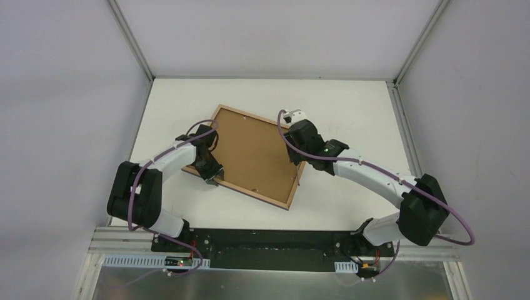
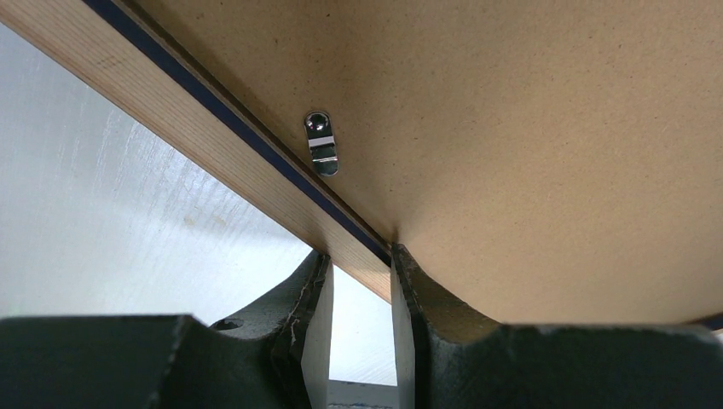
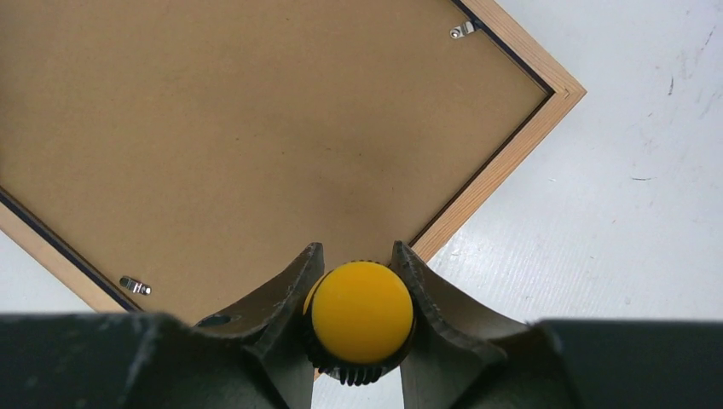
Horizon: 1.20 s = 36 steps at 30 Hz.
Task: Take the photo out of the frame
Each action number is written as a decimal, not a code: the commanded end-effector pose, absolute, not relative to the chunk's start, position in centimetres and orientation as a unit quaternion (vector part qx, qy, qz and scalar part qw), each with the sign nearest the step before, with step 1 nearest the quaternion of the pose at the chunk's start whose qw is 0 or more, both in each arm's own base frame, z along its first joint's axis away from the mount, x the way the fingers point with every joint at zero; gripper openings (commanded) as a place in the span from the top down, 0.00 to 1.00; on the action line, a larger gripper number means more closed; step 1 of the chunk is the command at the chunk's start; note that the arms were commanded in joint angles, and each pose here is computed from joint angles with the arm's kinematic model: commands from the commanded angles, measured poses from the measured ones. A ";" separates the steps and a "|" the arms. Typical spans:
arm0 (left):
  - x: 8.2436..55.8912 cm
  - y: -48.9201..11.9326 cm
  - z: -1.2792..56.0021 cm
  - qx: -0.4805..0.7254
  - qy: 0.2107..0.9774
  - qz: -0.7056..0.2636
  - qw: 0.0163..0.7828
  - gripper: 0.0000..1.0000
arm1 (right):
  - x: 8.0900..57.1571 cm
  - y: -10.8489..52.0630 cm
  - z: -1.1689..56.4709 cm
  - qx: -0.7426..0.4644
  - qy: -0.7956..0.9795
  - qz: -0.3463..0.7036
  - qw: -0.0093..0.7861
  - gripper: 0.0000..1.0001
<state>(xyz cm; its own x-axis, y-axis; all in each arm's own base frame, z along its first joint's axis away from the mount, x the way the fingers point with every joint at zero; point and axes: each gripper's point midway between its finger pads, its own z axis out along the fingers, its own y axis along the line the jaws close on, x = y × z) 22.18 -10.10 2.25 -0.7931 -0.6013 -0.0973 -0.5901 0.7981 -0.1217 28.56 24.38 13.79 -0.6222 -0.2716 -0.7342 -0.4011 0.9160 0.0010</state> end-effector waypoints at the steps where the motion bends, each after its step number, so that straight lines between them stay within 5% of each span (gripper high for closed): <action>1: 18.6 -7.4 -0.6 -0.271 0.962 0.039 0.016 1.00 | 29.7 25.6 17.3 -0.175 0.875 0.095 0.442 1.00; 7: 18.6 -7.4 -0.7 -0.271 0.962 0.041 0.011 1.00 | 29.6 27.3 20.5 -0.172 0.859 0.123 0.466 1.00; 22: 18.3 -7.5 -0.7 -0.268 0.963 0.042 -0.006 1.00 | 29.5 25.4 15.2 -0.171 0.862 0.077 0.470 1.00; 36: 17.8 -7.3 -0.6 -0.266 0.962 0.049 -0.024 1.00 | 31.2 22.9 16.1 -0.169 0.821 -0.028 0.545 1.00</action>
<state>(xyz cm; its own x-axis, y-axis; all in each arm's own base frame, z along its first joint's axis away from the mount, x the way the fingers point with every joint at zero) 22.12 -10.12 2.21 -0.8021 -0.5951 -0.0505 -0.5892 0.8023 -0.0961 29.57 25.28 14.50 -0.4410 -0.2401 -0.8648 -0.3425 0.9357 -0.0851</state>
